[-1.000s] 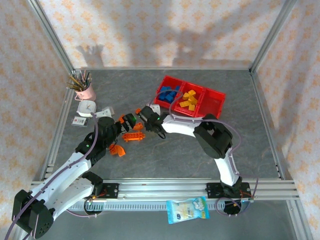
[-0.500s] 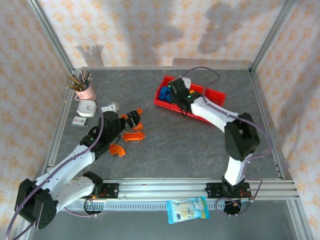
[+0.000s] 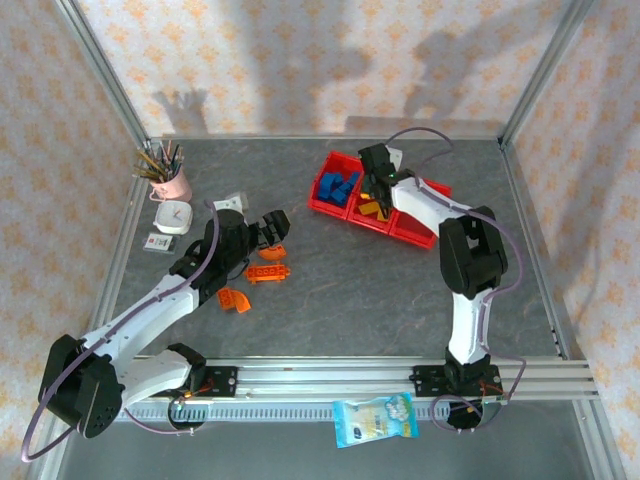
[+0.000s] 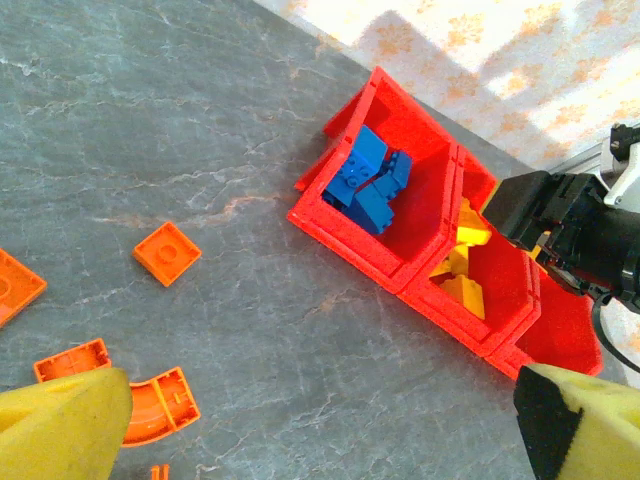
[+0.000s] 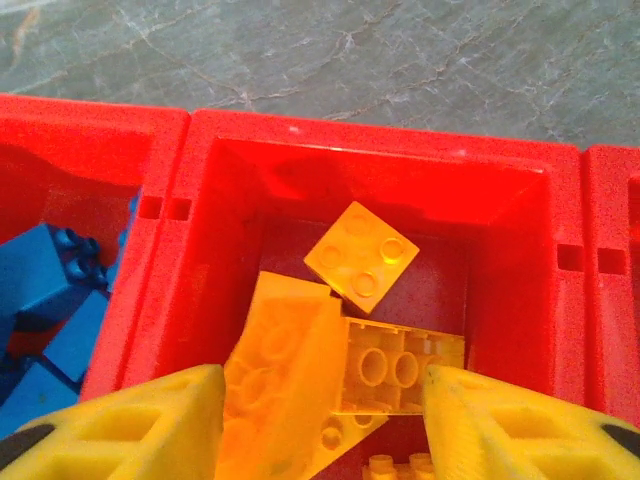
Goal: Sort the legos into containers by color
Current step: Place the lego in the container, then pick up the lego from the center of the table.
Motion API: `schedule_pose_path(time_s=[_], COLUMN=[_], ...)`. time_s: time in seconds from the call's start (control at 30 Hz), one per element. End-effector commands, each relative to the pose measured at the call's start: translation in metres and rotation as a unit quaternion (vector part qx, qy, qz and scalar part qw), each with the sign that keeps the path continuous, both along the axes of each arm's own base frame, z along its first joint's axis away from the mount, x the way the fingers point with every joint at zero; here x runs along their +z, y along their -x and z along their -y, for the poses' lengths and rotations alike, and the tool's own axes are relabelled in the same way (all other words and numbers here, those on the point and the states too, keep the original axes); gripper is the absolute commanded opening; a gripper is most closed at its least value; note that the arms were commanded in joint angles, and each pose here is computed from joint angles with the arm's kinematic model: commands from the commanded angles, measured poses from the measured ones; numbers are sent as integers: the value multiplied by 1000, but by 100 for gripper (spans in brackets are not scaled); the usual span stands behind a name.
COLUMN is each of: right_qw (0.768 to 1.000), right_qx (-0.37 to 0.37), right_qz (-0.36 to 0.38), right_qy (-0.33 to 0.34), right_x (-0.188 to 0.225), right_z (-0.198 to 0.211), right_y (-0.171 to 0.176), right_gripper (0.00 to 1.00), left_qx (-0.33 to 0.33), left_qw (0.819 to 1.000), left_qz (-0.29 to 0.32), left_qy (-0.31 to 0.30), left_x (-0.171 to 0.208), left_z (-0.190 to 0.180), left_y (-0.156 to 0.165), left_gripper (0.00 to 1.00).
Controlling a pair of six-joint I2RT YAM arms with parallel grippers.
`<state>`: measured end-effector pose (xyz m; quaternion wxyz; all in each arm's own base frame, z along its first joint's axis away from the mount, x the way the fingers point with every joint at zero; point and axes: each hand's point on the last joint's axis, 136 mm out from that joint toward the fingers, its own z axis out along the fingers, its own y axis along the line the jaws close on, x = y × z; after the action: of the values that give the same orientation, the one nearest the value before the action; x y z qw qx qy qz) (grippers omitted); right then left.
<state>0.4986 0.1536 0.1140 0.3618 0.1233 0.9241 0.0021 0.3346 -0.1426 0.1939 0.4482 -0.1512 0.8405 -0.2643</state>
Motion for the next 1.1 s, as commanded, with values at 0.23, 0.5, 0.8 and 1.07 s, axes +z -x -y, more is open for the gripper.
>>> schedule_pose_path(time_s=[0.23, 0.5, 0.8, 1.07], right_qw=[998, 991, 973, 954], right_qx=[61, 131, 224, 291], right_qz=[30, 27, 19, -3], right_qy=[-15, -26, -52, -67], right_x=[45, 49, 37, 5], right_z=[-28, -84, -171, -228], right_y=[32, 71, 87, 79], right_gripper=[63, 68, 73, 78], left_qx=[4, 26, 61, 94], left_qw=[999, 999, 998, 995], left_qz=[29, 22, 14, 12], left_qy=[13, 5, -9, -19], left_x=[16, 7, -2, -2], left_z=[-3, -20, -42, -60], left_y=[-2, 16, 35, 47], left_gripper=[99, 99, 99, 99])
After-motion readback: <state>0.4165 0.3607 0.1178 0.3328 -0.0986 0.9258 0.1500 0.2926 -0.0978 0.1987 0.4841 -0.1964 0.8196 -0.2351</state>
